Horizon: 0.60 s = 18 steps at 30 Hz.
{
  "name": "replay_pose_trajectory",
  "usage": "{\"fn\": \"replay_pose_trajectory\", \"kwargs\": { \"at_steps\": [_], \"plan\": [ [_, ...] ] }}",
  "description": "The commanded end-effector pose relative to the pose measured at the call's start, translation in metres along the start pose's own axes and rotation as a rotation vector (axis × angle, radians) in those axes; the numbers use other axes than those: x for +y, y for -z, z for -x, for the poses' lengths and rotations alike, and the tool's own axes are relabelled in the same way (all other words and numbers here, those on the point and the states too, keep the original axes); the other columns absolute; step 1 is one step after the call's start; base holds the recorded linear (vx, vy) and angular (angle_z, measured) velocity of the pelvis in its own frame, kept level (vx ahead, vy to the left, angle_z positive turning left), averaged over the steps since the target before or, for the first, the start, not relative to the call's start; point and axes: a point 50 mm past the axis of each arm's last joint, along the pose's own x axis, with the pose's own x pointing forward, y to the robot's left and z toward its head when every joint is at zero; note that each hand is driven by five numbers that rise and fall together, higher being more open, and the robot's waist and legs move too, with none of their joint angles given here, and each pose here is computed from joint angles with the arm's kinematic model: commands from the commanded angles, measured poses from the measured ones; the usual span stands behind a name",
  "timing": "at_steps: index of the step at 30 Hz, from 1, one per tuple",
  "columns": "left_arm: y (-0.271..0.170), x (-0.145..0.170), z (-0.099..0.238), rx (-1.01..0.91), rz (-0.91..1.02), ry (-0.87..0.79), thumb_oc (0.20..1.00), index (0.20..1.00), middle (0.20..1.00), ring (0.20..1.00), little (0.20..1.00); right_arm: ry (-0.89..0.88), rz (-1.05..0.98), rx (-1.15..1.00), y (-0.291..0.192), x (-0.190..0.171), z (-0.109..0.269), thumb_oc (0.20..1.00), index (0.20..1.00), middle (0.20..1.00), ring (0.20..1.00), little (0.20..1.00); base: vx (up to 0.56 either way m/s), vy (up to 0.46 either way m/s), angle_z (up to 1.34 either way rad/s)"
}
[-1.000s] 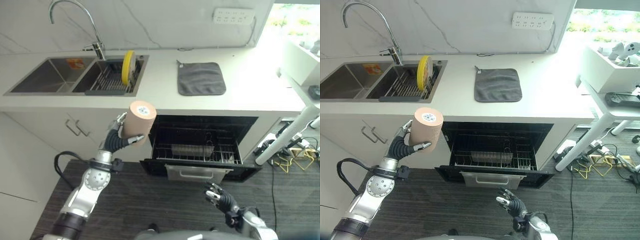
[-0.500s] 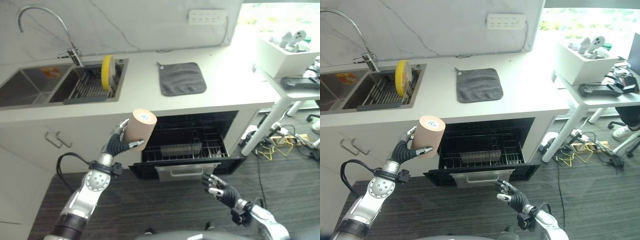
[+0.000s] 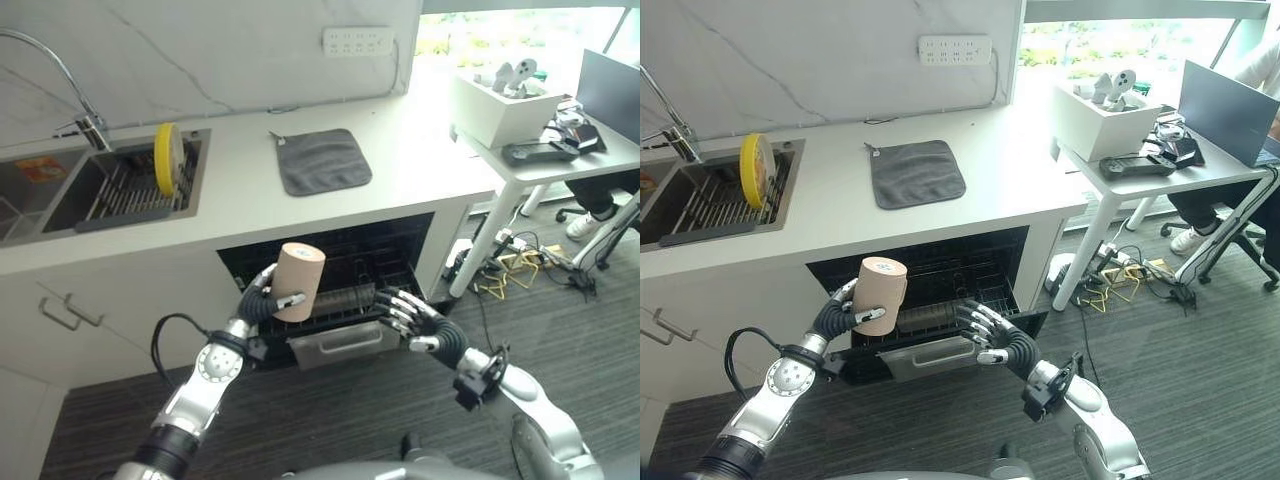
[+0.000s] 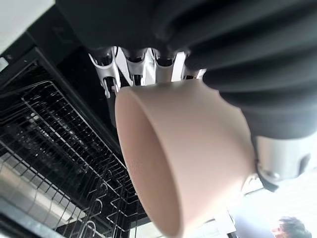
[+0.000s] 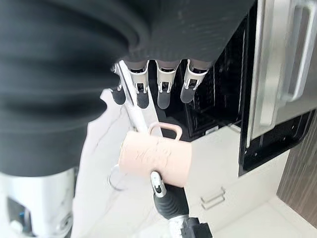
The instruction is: Place the dishes in the dishwasher.
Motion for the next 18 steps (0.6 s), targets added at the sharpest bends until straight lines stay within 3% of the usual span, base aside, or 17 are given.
{"fn": "replay_pose_trajectory", "kwargs": {
  "at_steps": [1, 8, 18],
  "plan": [
    [-0.043, 0.010, -0.015, -0.210, 0.037, -0.018, 0.200, 0.200, 0.200, 0.200, 0.200, -0.025, 0.060, -0.214, -0.039, 0.003, -0.012, 1.000, 1.000, 1.000, 1.000, 1.000, 0.00, -0.011, 0.08],
    [-0.070, 0.021, -0.003, -0.360, 0.044, -0.080, 0.200, 0.200, 0.200, 0.200, 0.200, 0.080, 0.125, -0.299, -0.058, -0.003, -0.015, 1.000, 1.000, 1.000, 1.000, 1.000, 0.01, -0.018, 0.12],
    [-0.097, 0.024, 0.007, -0.514, -0.078, -0.041, 0.200, 0.200, 0.200, 0.200, 0.200, 0.068, 0.106, -0.394, -0.077, -0.002, -0.023, 1.000, 1.000, 1.000, 1.000, 1.000, 0.00, -0.036, 0.26]
  ]
}}
